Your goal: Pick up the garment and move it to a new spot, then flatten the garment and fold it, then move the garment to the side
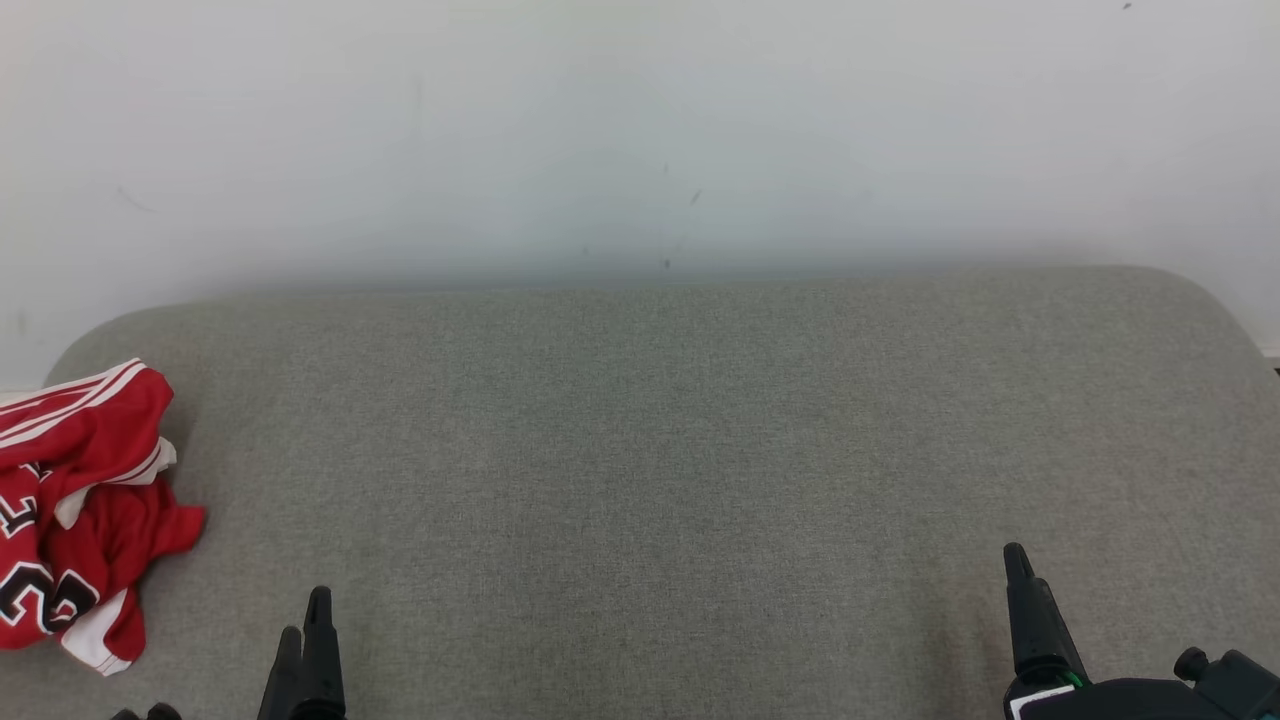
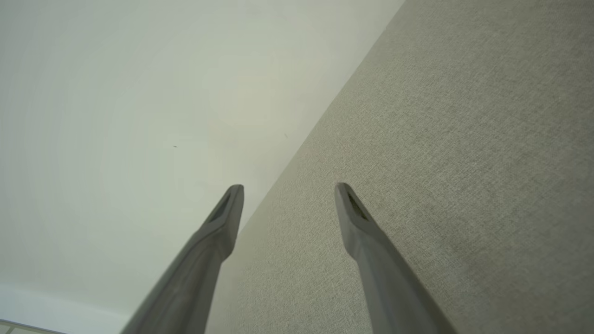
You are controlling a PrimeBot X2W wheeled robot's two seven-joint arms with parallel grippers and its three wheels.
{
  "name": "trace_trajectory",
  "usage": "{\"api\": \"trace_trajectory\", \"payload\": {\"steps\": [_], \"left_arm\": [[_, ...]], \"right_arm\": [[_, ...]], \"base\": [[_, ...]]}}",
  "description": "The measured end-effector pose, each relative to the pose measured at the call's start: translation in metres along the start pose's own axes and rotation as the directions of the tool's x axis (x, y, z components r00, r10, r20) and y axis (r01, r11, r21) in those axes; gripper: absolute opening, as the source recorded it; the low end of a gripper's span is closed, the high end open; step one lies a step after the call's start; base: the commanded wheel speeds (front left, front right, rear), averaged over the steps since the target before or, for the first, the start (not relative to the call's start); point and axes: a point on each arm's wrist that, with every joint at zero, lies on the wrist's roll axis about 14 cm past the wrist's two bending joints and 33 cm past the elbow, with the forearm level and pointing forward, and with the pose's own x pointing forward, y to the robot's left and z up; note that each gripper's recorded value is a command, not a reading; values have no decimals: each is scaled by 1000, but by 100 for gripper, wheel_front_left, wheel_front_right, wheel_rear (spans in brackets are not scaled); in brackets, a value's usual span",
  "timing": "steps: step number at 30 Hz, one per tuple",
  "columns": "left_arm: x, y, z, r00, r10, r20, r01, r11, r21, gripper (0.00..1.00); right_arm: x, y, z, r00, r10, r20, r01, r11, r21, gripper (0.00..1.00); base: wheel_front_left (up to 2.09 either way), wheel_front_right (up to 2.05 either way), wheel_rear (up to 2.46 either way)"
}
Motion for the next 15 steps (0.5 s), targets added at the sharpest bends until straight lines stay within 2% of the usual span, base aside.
{"api": "trace_trajectory", "payload": {"steps": [7, 15], "left_arm": [[-4, -3, -1, 1000, -11, 0, 11, 991, 133, 100], [-7, -5, -1, 1000, -18, 6, 15, 951, 309, 100]], "right_arm": [[-4, 0, -6, 1000, 8, -16, -10, 989, -150, 100], [-7, -6, -11, 999, -2, -38, -9, 956, -294, 100]], "base": [[0, 0, 0], [0, 0, 0]]}}
